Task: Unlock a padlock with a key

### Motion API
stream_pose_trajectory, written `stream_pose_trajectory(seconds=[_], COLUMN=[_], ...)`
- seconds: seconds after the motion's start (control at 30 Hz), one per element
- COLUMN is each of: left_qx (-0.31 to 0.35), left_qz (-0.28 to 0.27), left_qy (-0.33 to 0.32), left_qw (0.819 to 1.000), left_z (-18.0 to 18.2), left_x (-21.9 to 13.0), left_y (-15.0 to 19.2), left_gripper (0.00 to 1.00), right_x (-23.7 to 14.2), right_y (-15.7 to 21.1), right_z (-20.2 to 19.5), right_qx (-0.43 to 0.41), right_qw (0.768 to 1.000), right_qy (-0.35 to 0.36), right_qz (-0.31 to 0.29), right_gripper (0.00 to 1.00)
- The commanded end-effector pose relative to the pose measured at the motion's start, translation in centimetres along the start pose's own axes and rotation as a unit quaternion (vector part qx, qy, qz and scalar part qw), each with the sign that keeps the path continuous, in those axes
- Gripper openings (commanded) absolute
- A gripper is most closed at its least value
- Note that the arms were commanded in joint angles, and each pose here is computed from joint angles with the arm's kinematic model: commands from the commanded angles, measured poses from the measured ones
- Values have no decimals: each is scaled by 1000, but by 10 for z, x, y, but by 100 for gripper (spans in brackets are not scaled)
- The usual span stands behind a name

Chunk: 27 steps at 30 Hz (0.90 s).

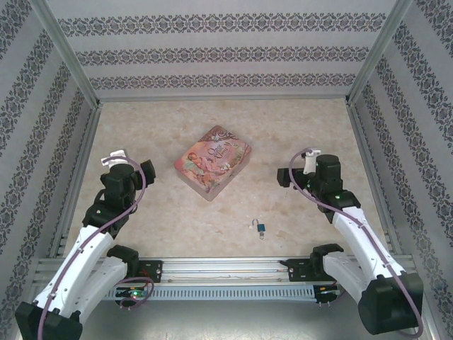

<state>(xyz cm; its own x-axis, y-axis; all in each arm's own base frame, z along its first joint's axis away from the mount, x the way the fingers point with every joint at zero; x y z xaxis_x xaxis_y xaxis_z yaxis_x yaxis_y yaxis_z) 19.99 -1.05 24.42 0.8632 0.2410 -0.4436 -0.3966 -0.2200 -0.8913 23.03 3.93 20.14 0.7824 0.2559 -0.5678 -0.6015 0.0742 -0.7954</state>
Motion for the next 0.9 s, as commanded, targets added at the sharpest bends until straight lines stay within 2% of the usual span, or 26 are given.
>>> stream_pose_trajectory(seconds=[0.0,0.3,0.5,0.77,0.87], left_qx=[72,78,71,64,77], left_qz=[-27,-19,-17,-86,-94], left_qy=[-41,-41,-27,30,44], left_qw=[996,996,997,994,992], left_z=[10,27,34,26,22], left_x=[8,29,46,67,77], left_y=[0,21,32,32,36], left_gripper=[99,99,99,99,99], right_x=[11,46,61,86,93], right_y=[-8,6,6,15,4], right_z=[-21,-46,-51,-57,-63], right_qx=[-47,-28,-65,-66,-47], right_qw=[993,982,972,974,980], right_qy=[57,74,81,67,89], right_qz=[-96,-173,-213,-206,-171], right_gripper=[98,98,99,98,99])
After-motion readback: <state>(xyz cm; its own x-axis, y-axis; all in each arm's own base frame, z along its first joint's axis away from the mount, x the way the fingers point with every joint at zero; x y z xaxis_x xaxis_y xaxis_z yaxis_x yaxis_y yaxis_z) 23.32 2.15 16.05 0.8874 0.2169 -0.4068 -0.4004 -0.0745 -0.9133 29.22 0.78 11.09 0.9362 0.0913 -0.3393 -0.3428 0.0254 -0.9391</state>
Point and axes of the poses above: each hand's point on the last joint's axis, 136 mm out from that joint toward the fingers, its own x axis out along the fingers, its own z axis along the line the jaws close on, y = z × x, the point moved 9 cm from there along -x, back along the fingers
